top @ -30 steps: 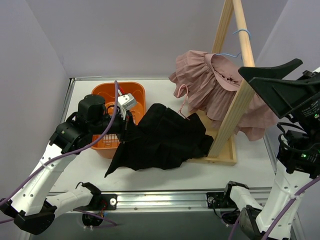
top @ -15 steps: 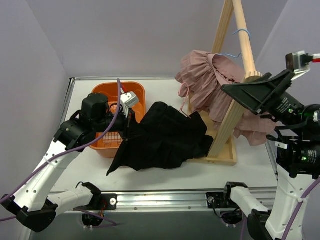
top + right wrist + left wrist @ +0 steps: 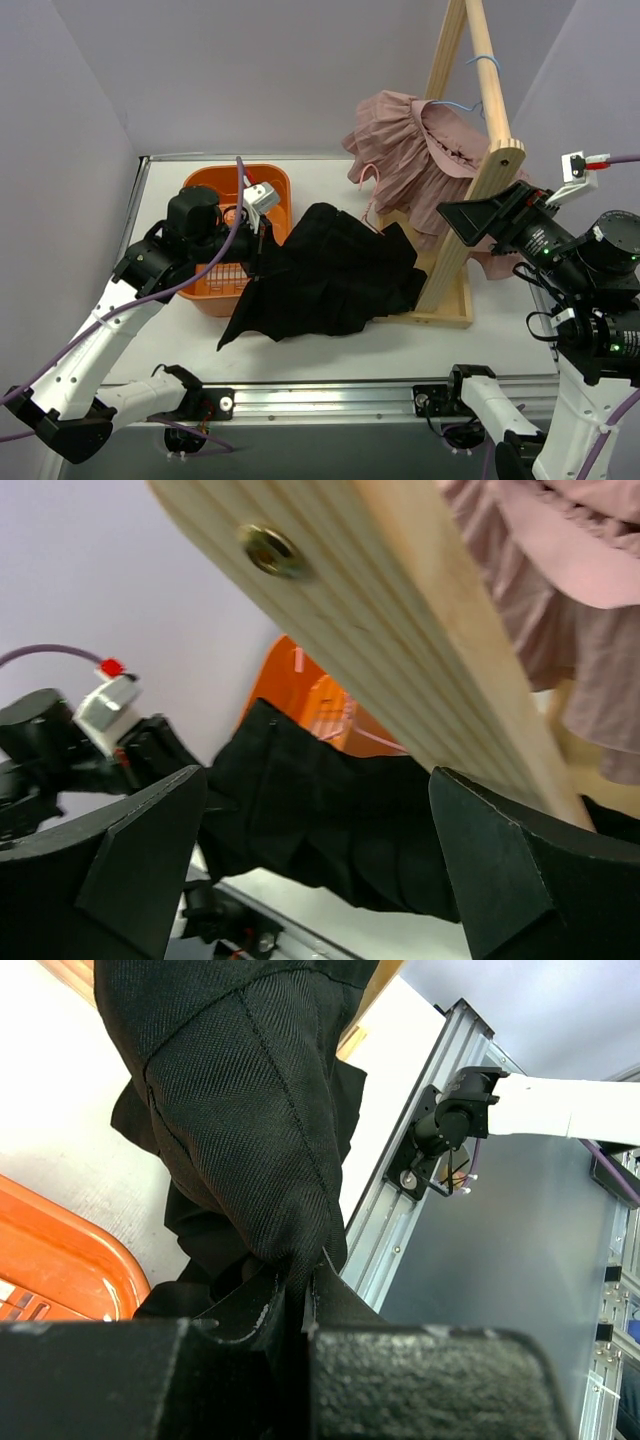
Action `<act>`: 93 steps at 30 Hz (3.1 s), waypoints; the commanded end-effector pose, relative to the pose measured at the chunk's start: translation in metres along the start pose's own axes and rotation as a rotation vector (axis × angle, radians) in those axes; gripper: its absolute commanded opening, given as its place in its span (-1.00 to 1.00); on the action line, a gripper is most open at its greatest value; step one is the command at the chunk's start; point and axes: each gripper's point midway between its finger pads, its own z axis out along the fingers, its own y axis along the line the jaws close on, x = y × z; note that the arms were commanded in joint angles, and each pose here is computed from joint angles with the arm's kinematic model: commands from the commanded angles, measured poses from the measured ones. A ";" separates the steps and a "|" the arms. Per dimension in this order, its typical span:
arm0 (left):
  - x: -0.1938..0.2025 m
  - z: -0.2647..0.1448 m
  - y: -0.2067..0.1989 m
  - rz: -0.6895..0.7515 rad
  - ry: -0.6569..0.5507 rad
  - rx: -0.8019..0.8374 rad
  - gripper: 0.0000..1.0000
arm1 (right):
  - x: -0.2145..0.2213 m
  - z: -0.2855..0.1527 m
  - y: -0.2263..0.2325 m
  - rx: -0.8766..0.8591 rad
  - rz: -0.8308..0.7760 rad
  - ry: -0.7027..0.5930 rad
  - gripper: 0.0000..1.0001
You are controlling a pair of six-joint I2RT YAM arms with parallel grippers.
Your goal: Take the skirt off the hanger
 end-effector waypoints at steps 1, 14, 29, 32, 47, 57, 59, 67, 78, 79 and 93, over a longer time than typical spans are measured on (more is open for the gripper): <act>-0.022 0.002 -0.006 0.045 -0.088 0.038 -0.95 | -0.011 0.000 -0.051 0.239 -0.125 -0.067 0.79; -0.017 0.023 -0.003 0.014 -0.064 0.072 -0.95 | -0.012 -0.005 -0.087 0.420 -0.214 -0.063 0.81; -0.029 0.092 -0.044 0.031 -0.055 0.227 -0.95 | -0.037 -0.032 -0.134 0.791 -0.305 -0.113 0.82; -0.030 0.094 -0.043 0.035 -0.051 0.224 -0.95 | -0.047 -0.060 -0.153 0.976 -0.334 -0.164 0.84; -0.019 0.086 -0.031 0.068 -0.004 0.172 -0.95 | -0.061 -0.076 -0.097 0.797 -0.319 -0.189 0.90; -0.015 0.092 -0.027 0.058 0.012 0.181 -0.95 | -0.107 -0.089 -0.035 0.589 -0.355 -0.354 0.93; -0.017 0.091 -0.026 0.060 0.007 0.174 -0.95 | -0.119 -0.087 0.001 0.428 -0.381 -0.402 0.93; -0.022 0.081 -0.005 0.036 -0.016 0.081 -0.95 | -0.137 -0.021 0.058 0.052 -0.324 -0.332 0.93; -0.027 0.039 0.044 -0.069 -0.098 -0.036 -0.95 | -0.144 0.046 0.031 -0.076 -0.169 -0.239 0.93; -0.026 0.039 0.043 -0.068 -0.097 -0.028 -0.95 | -0.142 0.048 0.035 -0.106 -0.157 -0.235 0.93; -0.018 0.044 0.032 -0.005 -0.083 0.071 -0.95 | 0.003 0.114 0.054 -0.157 -0.067 -0.015 0.91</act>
